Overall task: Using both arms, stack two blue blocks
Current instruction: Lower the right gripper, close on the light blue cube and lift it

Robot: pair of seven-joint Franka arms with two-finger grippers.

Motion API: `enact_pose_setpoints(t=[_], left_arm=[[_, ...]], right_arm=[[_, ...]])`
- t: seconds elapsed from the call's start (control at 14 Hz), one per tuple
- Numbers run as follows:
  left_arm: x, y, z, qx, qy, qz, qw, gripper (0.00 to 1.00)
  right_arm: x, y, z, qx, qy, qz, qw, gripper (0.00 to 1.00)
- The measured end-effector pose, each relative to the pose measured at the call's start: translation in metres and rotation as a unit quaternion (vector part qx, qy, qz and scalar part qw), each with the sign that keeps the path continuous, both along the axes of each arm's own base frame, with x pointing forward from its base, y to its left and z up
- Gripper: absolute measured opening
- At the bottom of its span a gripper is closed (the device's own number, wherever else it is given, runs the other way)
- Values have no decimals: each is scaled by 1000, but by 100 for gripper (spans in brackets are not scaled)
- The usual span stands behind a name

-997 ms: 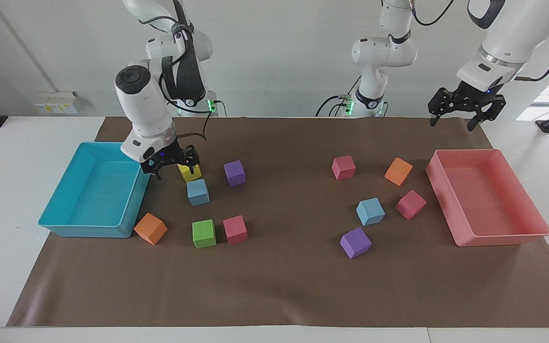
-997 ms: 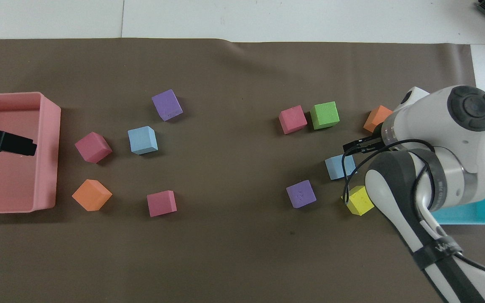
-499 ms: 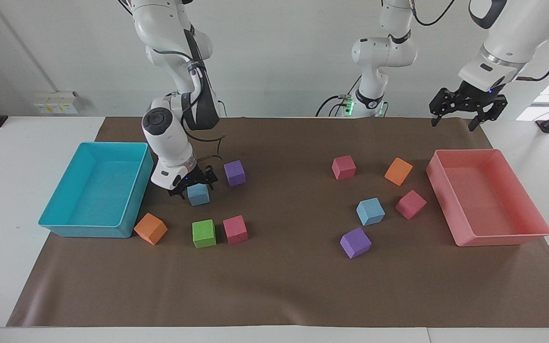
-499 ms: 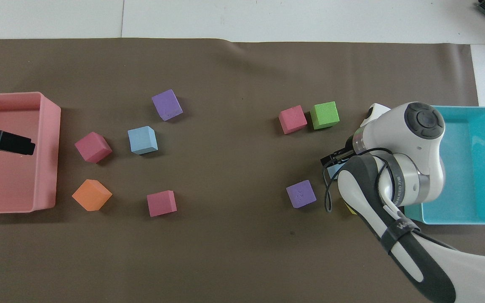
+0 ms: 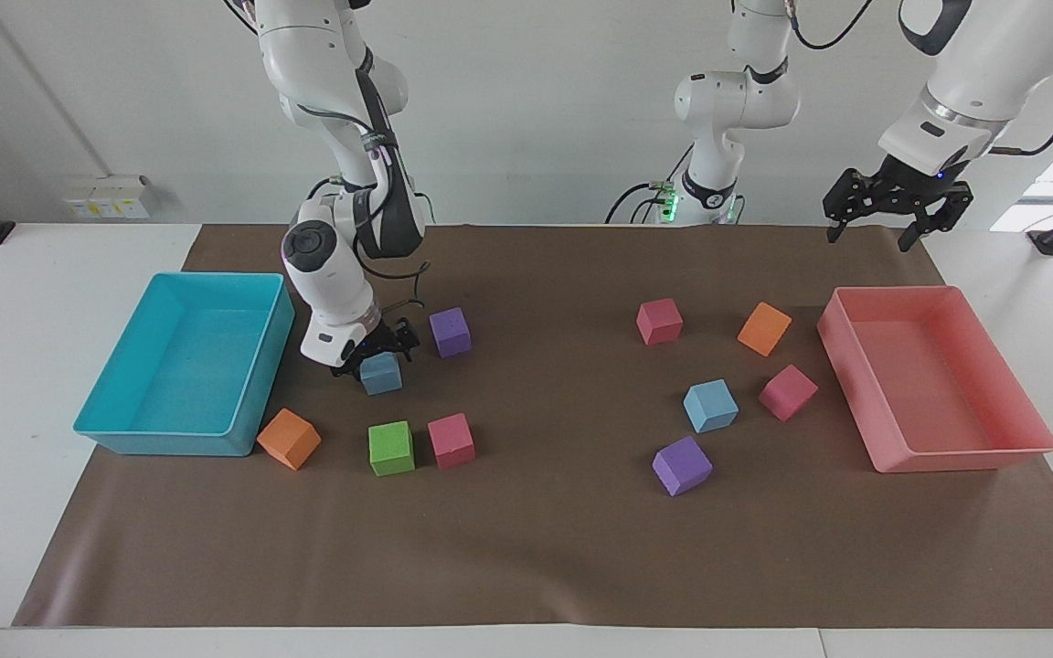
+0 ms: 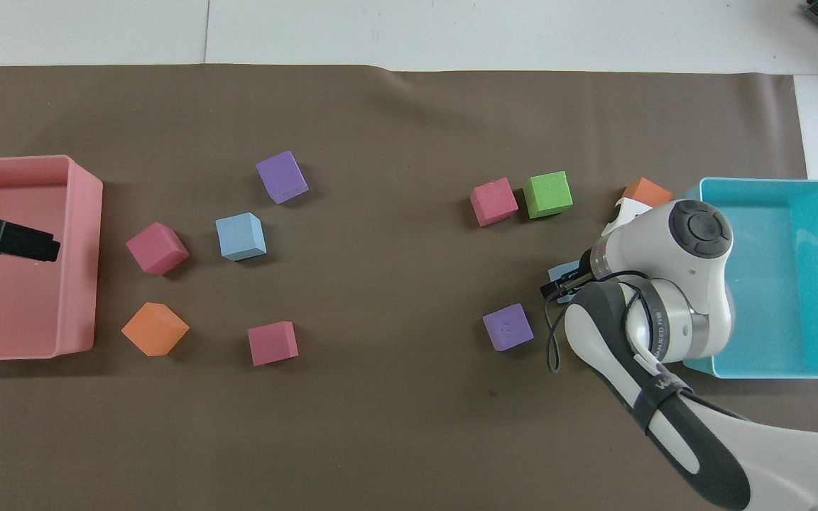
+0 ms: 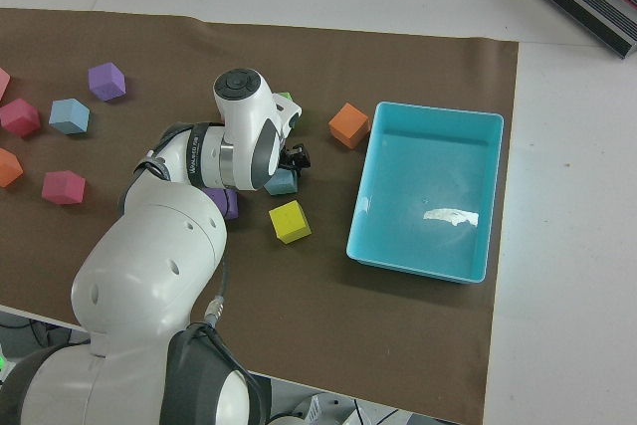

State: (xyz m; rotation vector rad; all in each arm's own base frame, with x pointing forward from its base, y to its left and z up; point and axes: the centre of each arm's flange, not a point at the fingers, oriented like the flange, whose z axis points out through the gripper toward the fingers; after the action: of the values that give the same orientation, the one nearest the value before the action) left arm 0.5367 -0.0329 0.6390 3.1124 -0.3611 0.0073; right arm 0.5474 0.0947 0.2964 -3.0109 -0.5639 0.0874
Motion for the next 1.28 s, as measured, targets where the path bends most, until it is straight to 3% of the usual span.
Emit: enact_pose_setpoints(t=[0.21,0.28,0.43,0.5,1.28], left_arm=[[0,0,0,0,-2,0,1000,100],[0,0,0,0,-2,0,1000,100],[0,0,0,0,-2,0,1000,100],[0,0,0,0,-2,0,1000,100],[0,-1,0,0,-2,-1,1000,100]], right_arm=[[2,-3,-4,0,-6,-4,1000,100],[2,-3,-4,1,-6,-5,1000,93],[2,-3,-4,1,-7,-5,1000,66],[2,-3,-3,1,-7,-5,1000,60],[2,-4,-3,3,-7,-13,1000,59]])
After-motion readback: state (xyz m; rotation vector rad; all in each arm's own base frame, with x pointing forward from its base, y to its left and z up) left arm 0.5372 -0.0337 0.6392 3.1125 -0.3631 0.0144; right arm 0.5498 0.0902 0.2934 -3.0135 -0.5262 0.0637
